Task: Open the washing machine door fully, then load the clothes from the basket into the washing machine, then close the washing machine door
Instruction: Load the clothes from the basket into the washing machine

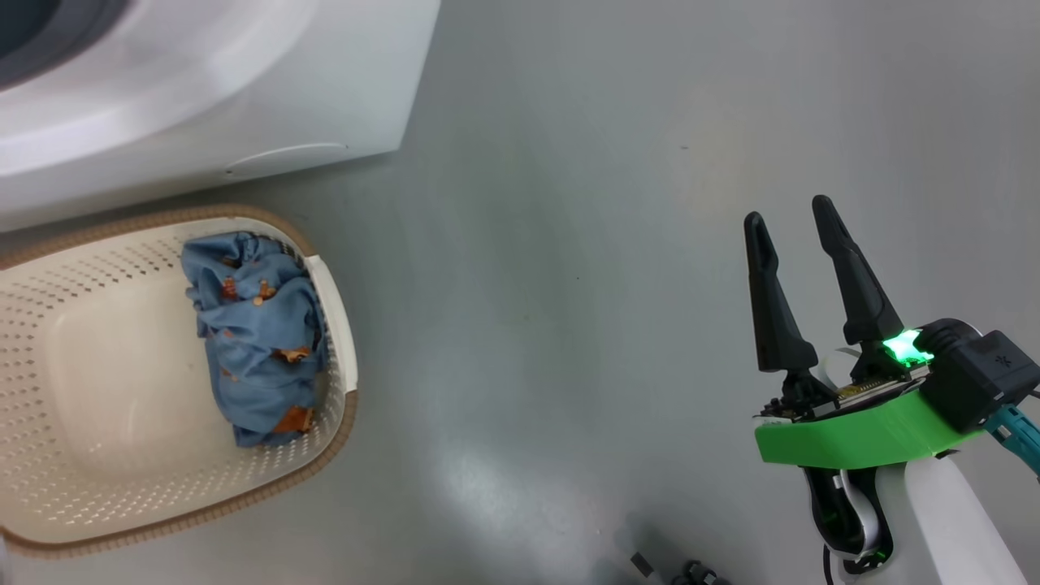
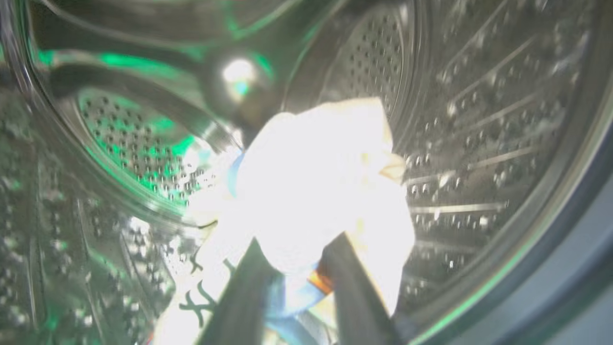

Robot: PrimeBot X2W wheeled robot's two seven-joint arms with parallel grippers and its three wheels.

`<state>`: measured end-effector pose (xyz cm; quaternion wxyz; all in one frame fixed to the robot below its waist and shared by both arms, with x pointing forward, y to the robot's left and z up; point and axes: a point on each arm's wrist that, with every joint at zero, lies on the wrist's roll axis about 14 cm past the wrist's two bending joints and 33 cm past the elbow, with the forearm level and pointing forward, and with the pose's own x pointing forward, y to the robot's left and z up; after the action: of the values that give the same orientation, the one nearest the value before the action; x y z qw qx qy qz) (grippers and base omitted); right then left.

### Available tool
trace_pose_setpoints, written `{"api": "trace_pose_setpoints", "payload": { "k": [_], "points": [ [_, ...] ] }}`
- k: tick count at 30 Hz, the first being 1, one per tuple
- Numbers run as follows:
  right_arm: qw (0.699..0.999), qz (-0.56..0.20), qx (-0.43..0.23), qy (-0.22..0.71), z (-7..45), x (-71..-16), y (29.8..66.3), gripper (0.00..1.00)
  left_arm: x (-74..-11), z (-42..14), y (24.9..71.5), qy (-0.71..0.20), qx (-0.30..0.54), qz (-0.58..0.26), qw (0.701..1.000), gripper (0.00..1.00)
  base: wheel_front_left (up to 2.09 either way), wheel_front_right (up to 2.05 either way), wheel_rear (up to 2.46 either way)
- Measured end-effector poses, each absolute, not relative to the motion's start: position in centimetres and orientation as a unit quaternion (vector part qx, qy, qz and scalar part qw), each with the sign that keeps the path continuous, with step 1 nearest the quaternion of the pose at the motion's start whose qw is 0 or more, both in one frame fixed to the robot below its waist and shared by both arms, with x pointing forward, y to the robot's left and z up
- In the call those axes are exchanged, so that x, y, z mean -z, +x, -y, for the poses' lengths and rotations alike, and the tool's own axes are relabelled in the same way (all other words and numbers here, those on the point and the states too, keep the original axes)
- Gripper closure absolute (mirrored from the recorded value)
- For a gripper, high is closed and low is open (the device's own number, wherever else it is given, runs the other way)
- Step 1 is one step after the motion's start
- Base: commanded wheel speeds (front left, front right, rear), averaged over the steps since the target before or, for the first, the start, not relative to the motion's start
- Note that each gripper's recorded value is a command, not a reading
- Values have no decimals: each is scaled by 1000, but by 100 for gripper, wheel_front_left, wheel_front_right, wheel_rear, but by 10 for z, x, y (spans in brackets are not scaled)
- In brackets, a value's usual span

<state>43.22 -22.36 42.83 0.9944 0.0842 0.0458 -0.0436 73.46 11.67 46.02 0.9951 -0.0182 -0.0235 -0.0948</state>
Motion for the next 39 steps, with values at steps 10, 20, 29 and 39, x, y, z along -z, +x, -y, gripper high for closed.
{"api": "trace_pose_setpoints", "payload": {
  "k": [10, 20, 29, 39],
  "points": [
    [995, -34, 36, 89, 219, -436, 434, 0, -413, -119, 718, -2, 99, -82, 992, 0, 0, 0, 0],
    [995, -25, 34, 90, 218, -443, 434, 0, -448, -113, 722, -16, 106, -36, 994, 0, 0, 0, 0],
    [996, -12, 26, 85, 216, -454, 434, 0, -476, -108, 700, -39, 113, 23, 993, 0, 0, 0, 0],
    [997, 12, 9, 70, 215, -474, 432, 0, -479, -121, 656, -65, 94, 31, 993, 0, 0, 0, 0]
  ]
}}
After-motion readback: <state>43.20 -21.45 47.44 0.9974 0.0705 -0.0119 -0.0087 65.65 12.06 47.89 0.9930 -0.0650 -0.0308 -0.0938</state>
